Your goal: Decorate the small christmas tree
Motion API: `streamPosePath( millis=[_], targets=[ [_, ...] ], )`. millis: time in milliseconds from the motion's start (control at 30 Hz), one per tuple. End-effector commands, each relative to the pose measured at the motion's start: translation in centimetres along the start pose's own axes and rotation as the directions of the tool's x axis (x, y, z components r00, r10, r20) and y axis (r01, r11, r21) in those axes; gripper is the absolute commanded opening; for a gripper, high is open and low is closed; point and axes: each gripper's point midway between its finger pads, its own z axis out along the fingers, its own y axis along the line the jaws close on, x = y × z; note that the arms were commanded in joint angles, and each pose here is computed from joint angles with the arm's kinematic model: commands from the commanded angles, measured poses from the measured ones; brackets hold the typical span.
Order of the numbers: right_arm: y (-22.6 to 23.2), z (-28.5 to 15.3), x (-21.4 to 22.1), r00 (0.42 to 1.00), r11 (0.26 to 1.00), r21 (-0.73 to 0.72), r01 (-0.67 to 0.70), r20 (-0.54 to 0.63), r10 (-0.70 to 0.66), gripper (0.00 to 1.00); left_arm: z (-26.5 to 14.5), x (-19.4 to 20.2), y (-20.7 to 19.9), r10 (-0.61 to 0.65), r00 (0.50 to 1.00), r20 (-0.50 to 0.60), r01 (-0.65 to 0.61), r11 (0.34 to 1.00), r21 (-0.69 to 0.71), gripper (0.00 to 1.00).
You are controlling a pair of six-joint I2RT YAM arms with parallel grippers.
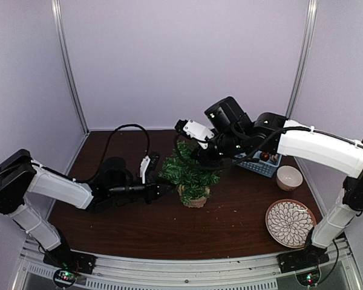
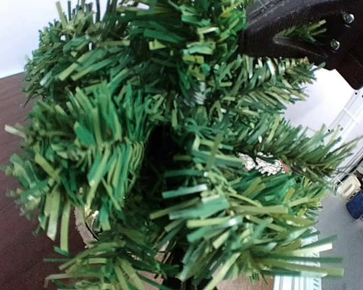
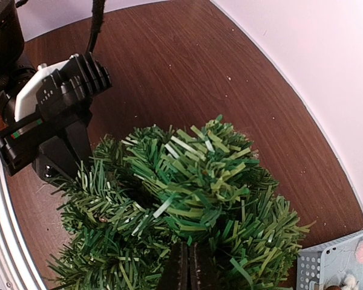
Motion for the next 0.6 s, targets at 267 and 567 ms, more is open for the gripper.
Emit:
streamPosePath(
  millis=[267, 567],
  targets=[
    [0.6, 0.4, 1.6, 0.999, 1.0, -0.026, -0.011, -0.052, 0.009, 0.0, -2.3, -1.6, -0.6, 0.028, 1.0, 0.003, -0.028, 0.997, -0.07, 0.44],
    [0.8, 0.1, 0.1, 0.999, 0.998, -0.04, -0.05, 0.01, 0.051, 0.0, -6.0, -2.6, 0.4, 0.048, 0.998, 0.038, -0.039, 0.978, -0.206, 0.67]
  ],
)
